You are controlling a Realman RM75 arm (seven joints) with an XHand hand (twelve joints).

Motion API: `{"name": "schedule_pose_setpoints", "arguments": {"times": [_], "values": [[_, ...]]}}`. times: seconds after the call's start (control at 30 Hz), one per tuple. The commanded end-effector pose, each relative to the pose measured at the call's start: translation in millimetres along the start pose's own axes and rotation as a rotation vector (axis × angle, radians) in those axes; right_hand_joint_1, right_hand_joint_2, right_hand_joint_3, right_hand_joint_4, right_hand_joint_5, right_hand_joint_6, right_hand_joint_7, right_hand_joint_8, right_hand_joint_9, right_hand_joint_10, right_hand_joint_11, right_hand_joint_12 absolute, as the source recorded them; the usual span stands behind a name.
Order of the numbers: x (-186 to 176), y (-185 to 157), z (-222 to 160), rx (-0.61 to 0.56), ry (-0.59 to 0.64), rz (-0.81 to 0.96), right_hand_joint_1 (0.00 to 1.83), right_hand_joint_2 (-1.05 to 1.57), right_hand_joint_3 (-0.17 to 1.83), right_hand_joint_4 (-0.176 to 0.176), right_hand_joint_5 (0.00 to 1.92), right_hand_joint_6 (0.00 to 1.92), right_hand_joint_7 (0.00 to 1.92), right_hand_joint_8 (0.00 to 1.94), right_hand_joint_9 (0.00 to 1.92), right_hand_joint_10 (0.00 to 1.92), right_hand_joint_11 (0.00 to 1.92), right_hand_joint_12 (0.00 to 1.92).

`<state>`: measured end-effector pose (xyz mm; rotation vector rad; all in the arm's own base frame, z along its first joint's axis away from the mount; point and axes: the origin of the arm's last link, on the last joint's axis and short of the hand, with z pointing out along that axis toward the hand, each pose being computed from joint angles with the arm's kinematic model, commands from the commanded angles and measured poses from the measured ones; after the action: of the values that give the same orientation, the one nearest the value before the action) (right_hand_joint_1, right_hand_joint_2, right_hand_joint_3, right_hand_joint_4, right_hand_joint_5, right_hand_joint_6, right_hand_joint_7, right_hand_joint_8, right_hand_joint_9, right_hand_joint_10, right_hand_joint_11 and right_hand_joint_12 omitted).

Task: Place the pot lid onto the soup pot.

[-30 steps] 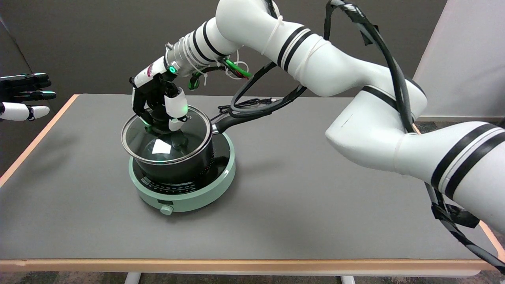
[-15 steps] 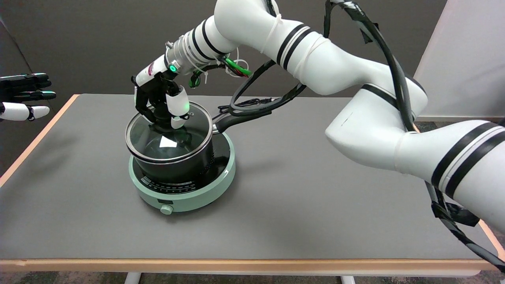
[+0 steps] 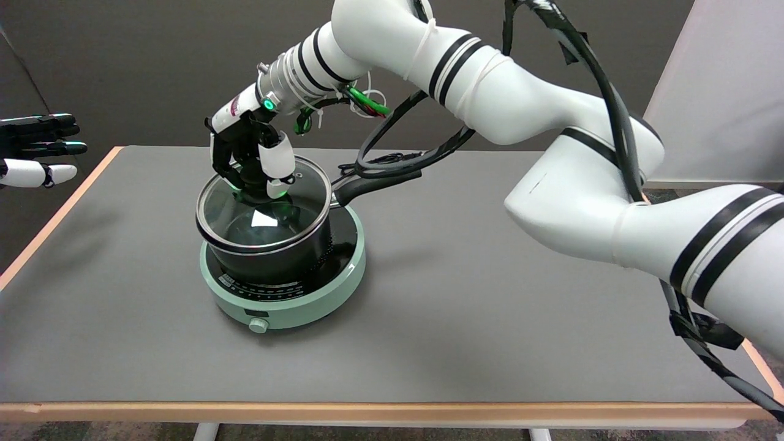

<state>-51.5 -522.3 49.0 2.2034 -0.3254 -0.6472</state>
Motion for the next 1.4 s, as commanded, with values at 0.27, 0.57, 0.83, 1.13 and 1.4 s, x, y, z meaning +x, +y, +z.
{"name": "schedule_pose_setpoints", "arguments": {"times": [0.27,0.57,0.83,1.13,1.4], "values": [[-3.6,-6.2,3.1,0.023,-0.026,0.013,1.35,0.88,0.62,0.176,0.62,1.21,0.86,1.37,0.77,1.76,0.55,1.84],[-5.1,-6.5,4.0,0.025,-0.028,0.016,1.35,0.88,0.62,0.176,0.62,1.21,0.86,1.37,0.77,1.76,0.55,1.84],[-4.5,-6.3,3.9,0.024,-0.025,0.015,1.33,0.99,0.43,0.176,0.6,1.0,0.81,1.38,0.73,1.72,0.43,1.92],[-5.1,-6.4,4.2,0.025,-0.026,-0.009,1.1,0.76,0.94,0.176,0.63,0.61,0.78,0.84,0.65,1.55,0.14,1.92],[-5.1,-6.4,4.2,0.025,-0.026,-0.009,1.12,0.71,0.96,0.176,0.62,0.51,0.78,0.73,0.62,1.46,0.05,1.89]]}}
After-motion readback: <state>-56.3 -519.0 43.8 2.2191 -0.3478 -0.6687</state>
